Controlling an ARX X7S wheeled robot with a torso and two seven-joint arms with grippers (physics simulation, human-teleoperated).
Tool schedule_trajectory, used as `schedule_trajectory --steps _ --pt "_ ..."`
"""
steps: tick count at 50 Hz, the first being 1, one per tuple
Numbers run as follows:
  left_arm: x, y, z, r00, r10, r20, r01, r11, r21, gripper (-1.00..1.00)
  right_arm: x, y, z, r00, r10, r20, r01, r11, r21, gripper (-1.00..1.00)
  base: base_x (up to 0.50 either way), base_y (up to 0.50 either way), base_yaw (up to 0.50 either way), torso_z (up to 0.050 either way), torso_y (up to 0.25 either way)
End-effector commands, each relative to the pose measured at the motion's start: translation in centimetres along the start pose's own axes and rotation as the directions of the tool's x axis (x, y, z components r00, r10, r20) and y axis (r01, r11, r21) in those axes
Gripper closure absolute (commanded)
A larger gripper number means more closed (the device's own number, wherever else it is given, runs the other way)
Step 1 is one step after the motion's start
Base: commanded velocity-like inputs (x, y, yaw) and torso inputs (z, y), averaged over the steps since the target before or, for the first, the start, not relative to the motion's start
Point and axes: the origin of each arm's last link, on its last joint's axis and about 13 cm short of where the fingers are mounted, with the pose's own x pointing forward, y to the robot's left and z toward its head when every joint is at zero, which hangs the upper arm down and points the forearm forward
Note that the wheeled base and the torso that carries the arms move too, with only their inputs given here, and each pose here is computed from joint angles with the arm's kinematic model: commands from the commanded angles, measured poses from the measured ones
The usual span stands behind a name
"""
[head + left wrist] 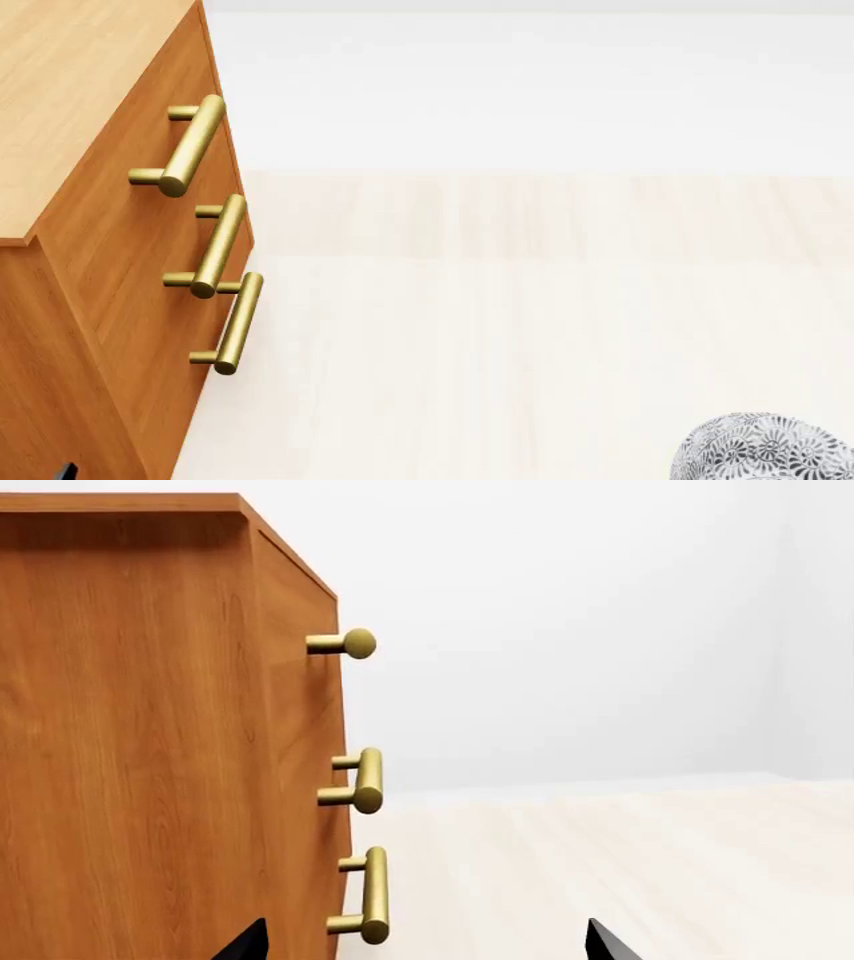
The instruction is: Put the bowl on top of the cabinet.
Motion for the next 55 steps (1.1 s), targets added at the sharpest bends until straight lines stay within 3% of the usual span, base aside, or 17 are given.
schedule_trajectory --steps 1,12,13,32,42,55 --pt "0.0 0.0 0.0 1.0 0.001 0.001 -0.001 1.0 0.0 -1.0 0.3 0.0 -0.1 1.0 -0.006 -0.011 0.006 1.0 -0.006 -1.0 0.0 0.0 0.0 0.0 0.0" --pt "0.0 0.0 0.0 1.0 0.001 0.001 -0.001 1.0 0.0 -1.0 0.4 0.0 -0.2 1.0 -0.006 -0.018 0.006 1.0 -0.012 -1.0 0.0 0.0 0.0 0.0 0.0" --pt "0.0 0.0 0.0 1.0 0.001 0.001 -0.001 1.0 0.0 -1.0 0.3 0.0 -0.3 1.0 -0.007 -0.02 0.007 1.0 -0.018 1.0 0.0 0.0 0.0 0.0 0.0" --pt "0.1 0.0 -0.2 1.0 -0.004 -0.005 0.004 1.0 -0.002 -1.0 0.3 0.3 -0.4 1.0 0.011 -0.014 -0.011 0.999 -0.052 1.0 0.0 0.0 0.0 0.0 0.0" --pt "0.2 -0.1 -0.3 1.0 -0.004 -0.011 0.004 1.0 0.0 -1.0 -0.1 1.7 -1.1 0.987 0.151 -0.054 -0.158 0.975 -0.156 1.0 0.0 0.0 0.0 0.0 0.0" --pt "0.4 -0.2 -0.6 1.0 -0.012 -0.028 0.012 1.0 -0.001 -1.0 -2.0 2.8 -0.6 0.967 0.242 0.077 -0.212 0.937 -0.277 1.0 0.0 0.0 0.0 0.0 0.0"
